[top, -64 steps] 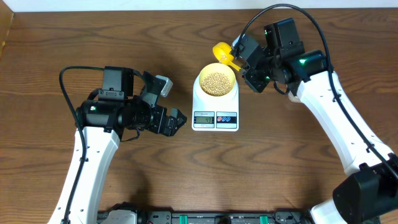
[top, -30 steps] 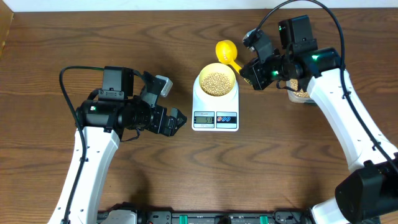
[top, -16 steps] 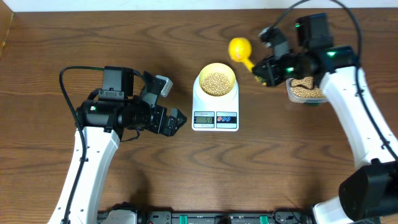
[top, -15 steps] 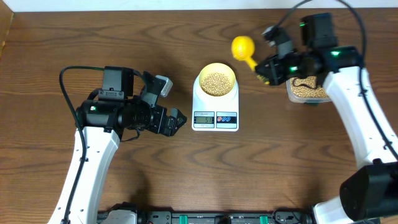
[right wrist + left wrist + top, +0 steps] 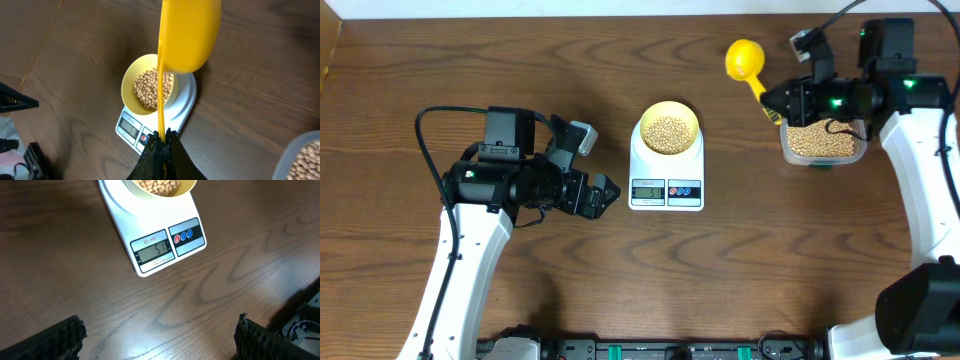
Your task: Scoop item into bowl and weigh 50g on scale
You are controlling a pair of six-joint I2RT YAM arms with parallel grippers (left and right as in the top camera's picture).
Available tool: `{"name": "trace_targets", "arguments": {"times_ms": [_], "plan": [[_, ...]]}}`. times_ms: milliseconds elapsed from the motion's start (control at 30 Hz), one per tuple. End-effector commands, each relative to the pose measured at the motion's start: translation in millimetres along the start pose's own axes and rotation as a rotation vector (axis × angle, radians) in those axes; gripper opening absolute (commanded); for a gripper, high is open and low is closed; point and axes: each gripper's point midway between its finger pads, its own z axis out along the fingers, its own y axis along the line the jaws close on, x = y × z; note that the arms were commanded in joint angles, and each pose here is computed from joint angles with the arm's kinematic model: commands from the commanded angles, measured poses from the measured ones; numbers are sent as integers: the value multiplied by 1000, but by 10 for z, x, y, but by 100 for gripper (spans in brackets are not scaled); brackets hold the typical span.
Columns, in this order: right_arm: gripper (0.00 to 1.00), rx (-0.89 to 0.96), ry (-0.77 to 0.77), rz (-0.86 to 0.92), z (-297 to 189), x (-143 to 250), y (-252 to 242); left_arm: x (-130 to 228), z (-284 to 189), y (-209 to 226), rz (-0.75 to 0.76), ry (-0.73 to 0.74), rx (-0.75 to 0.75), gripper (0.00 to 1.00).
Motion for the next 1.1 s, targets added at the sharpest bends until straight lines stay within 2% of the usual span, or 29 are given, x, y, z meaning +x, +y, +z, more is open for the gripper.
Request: {"name": "trace_targets", "arguments": {"times_ms": [0, 267, 467, 667, 1067], "plan": [[1, -31, -28, -27, -69, -89, 169, 28, 15, 35, -5, 10, -9, 98], [1, 42, 14, -196, 302, -104, 376, 28, 15, 35, -5, 10, -8, 98], [1, 95, 97, -357, 653, 38, 569, 28, 15, 35, -5, 10, -9, 98], [1, 135, 152, -438, 847, 143, 598, 28, 15, 35, -5, 10, -9, 98], [1, 38, 164, -408, 953, 212, 702, 28, 15, 35, -5, 10, -9, 98]]}}
